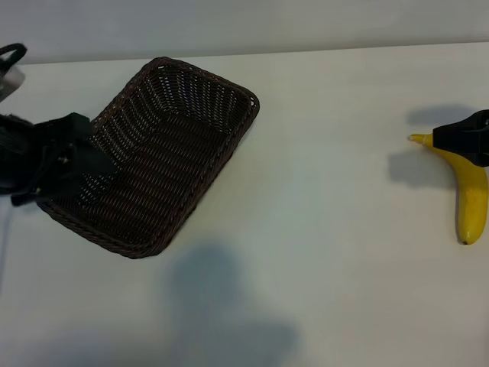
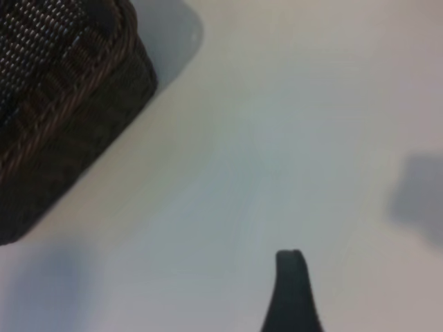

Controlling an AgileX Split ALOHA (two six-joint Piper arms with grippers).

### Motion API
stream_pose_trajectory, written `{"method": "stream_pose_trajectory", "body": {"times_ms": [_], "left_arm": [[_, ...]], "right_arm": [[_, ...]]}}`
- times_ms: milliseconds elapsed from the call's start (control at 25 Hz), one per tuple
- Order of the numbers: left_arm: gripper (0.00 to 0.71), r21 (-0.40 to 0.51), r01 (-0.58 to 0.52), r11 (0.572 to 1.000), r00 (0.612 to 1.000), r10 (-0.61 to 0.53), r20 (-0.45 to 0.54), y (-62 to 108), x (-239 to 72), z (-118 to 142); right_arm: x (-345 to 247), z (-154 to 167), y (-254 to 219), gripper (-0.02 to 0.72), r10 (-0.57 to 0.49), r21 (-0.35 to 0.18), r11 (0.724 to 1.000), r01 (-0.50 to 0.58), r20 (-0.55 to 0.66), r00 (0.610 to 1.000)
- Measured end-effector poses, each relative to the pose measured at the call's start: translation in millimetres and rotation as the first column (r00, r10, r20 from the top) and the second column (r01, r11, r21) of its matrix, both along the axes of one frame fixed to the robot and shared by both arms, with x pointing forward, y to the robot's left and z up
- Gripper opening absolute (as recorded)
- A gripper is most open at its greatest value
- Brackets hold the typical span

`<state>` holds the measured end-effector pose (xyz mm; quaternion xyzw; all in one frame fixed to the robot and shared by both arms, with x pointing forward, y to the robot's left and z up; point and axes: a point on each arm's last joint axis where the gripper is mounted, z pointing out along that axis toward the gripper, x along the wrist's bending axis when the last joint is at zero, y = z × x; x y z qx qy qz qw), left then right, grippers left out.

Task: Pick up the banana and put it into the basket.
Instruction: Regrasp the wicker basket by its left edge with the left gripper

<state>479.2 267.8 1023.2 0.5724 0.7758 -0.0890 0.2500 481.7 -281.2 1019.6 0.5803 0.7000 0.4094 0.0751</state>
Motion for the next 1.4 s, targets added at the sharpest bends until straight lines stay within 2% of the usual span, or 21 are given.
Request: {"method": "stream_pose_trajectory", "body": {"times_ms": [120, 240, 360, 520, 640, 800, 960, 1160, 1400], "left_arm": [[0.56, 0.014, -0.121, 0.993, 0.989, 0.121, -0.083, 3.8, -2.1, -2.4], [0.56, 0.039, -0.251, 0.967, 0.958, 0.254, -0.134, 8.3, -2.2, -4.1], [0.56, 0.063, -0.371, 0.927, 0.912, 0.376, -0.162, 12.6, -1.4, -5.2], [0.56, 0.09, -0.477, 0.874, 0.853, 0.485, -0.193, 16.4, -2.6, -8.5], [0.56, 0.109, -0.519, 0.848, 0.813, 0.528, -0.245, 16.6, -10.0, -19.9], [0.56, 0.148, -0.523, 0.84, 0.784, 0.542, -0.305, 16.7, -24.8, -40.5], [0.56, 0.133, -0.545, 0.828, 0.774, 0.557, -0.3, 16.1, -28.1, -49.5], [0.56, 0.106, -0.535, 0.838, 0.801, 0.543, -0.251, 12.6, -23.2, -49.3], [0.56, 0.089, -0.498, 0.863, 0.824, 0.503, -0.26, -7.4, -15.7, -60.4]], "right_arm": [[0.0, 0.0, 0.0, 0.54, 0.0, 0.0, 1.0, 0.0, 0.0, 1.0], [0.0, 0.0, 0.0, 0.54, 0.0, 0.0, 1.0, 0.0, 0.0, 1.0], [0.0, 0.0, 0.0, 0.54, 0.0, 0.0, 1.0, 0.0, 0.0, 1.0], [0.0, 0.0, 0.0, 0.54, 0.0, 0.001, 1.0, 0.0, 0.0, 1.0], [0.0, 0.0, 0.0, 0.54, 0.0, 0.001, 1.0, 0.0, 0.0, 1.0], [0.0, 0.0, 0.0, 0.54, 0.0, 0.001, 1.0, 0.0, 0.0, 1.0], [0.2, 0.3, 0.2, 0.54, -0.004, 0.006, 1.0, 0.004, 0.001, 1.0], [0.3, 0.5, 0.3, 0.54, -0.006, 0.01, 1.0, 0.006, 0.001, 1.0], [0.4, 0.7, 0.3, 0.54, -0.007, 0.012, 1.0, 0.007, 0.002, 1.0]]}}
